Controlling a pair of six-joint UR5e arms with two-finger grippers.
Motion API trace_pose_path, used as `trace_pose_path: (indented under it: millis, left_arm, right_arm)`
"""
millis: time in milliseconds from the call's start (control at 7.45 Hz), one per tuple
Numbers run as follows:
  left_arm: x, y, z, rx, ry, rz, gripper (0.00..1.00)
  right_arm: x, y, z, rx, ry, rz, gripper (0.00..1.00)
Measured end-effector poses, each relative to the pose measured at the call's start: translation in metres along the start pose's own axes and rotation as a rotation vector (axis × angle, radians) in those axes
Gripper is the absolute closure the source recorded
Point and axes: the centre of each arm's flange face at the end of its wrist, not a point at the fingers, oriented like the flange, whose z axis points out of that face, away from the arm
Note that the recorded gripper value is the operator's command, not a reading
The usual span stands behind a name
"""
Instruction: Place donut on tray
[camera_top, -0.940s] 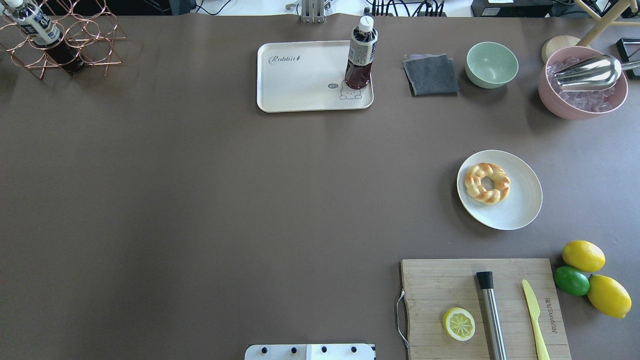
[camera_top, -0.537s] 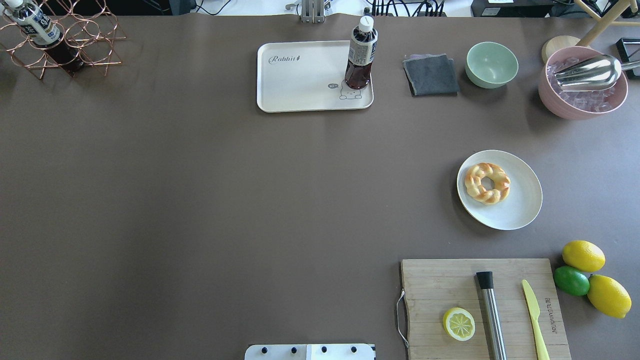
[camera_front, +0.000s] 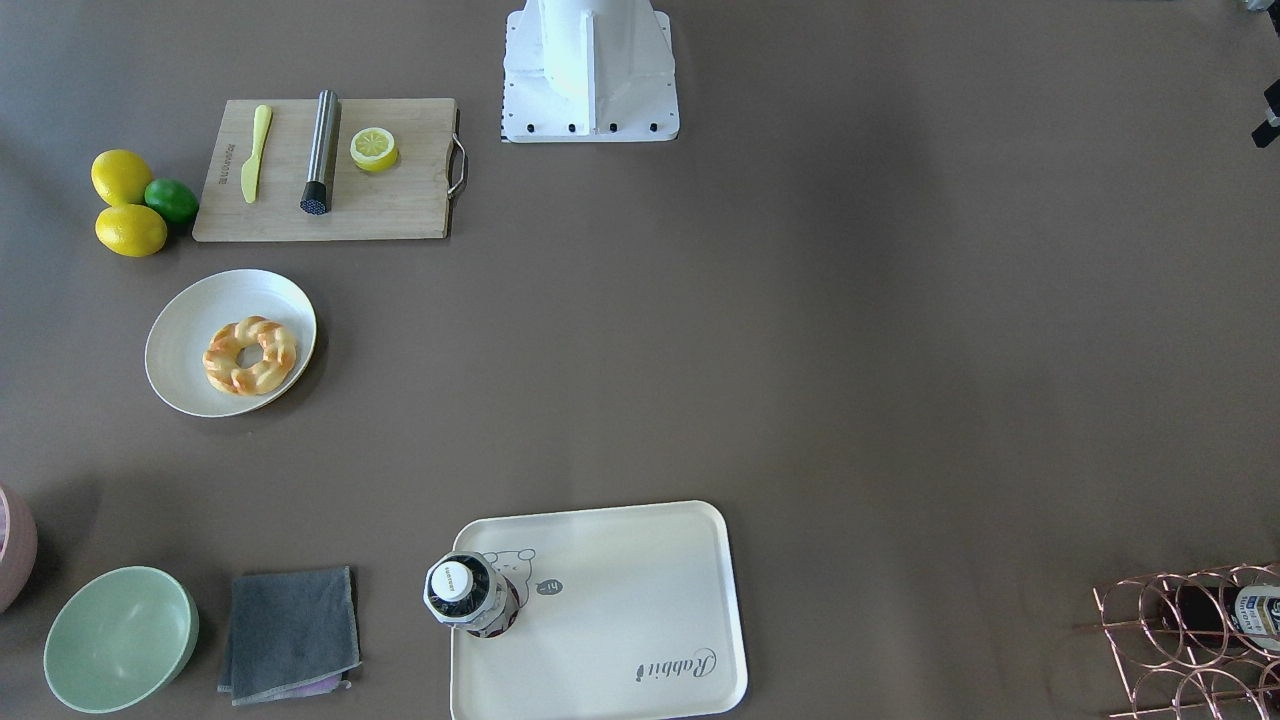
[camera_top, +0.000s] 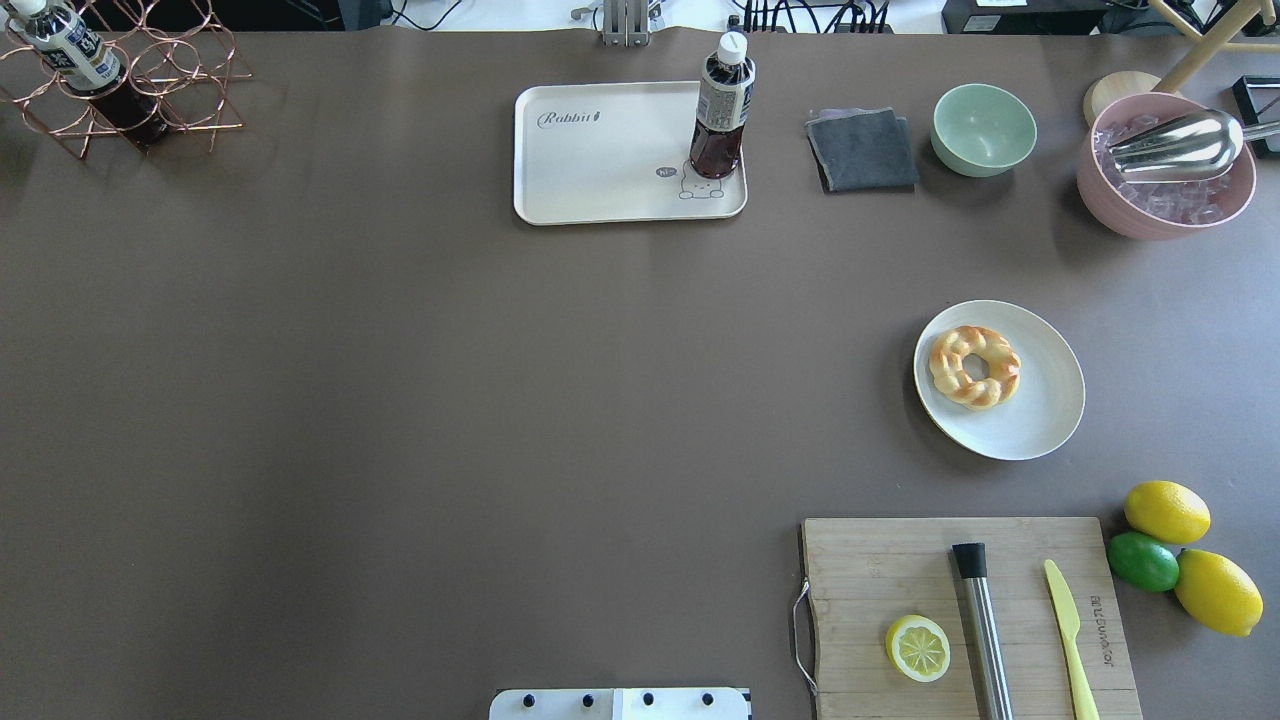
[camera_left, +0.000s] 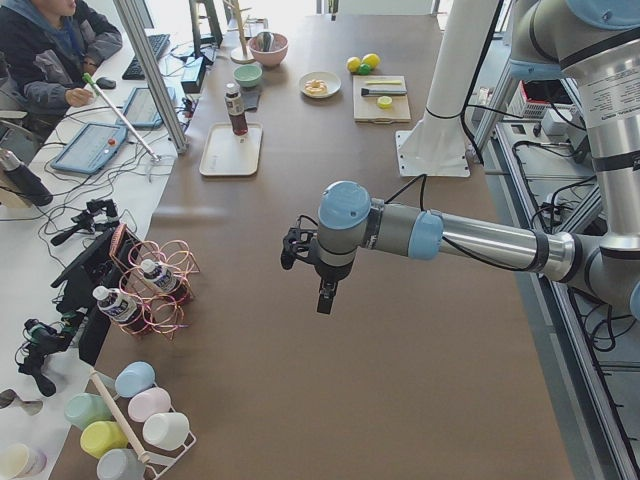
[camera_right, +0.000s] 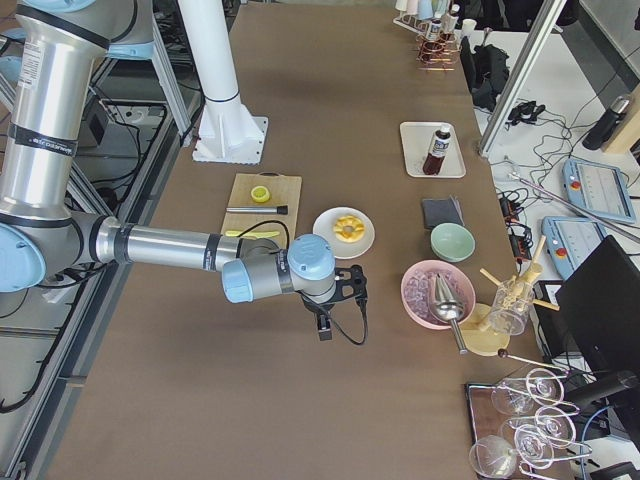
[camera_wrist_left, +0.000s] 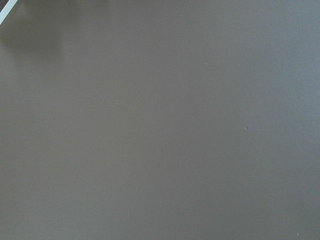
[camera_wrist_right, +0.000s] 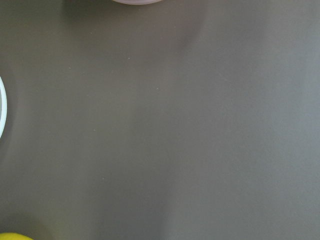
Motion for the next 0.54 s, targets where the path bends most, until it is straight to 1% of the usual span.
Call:
trace_pose_path:
  millis: [134, 268, 403, 537]
  left_arm:
    - [0.0, 0.001, 0.0, -0.001, 0.0, -0.002, 0.02]
    - [-0.001, 0.001, 0.001, -0.002, 0.0, -0.004, 0.02]
    - [-0.001, 0.001, 0.001, -0.002, 0.0, -0.004, 0.02]
    - [-0.001, 0.001, 0.001, -0.003, 0.0, -0.004, 0.02]
  right_arm:
    - [-0.02, -0.013, 0.016, 0.007, -0.007, -0.016, 0.0]
    - [-0.04, -0.023, 0.033, 0.01, -0.01, -0.024, 0.05]
    - [-0.06, -0.032, 0.05, 0.0, -0.019, -0.013, 0.1]
    - [-0.09, -0.047, 0.07, -0.018, -0.028, 0.04, 0.1]
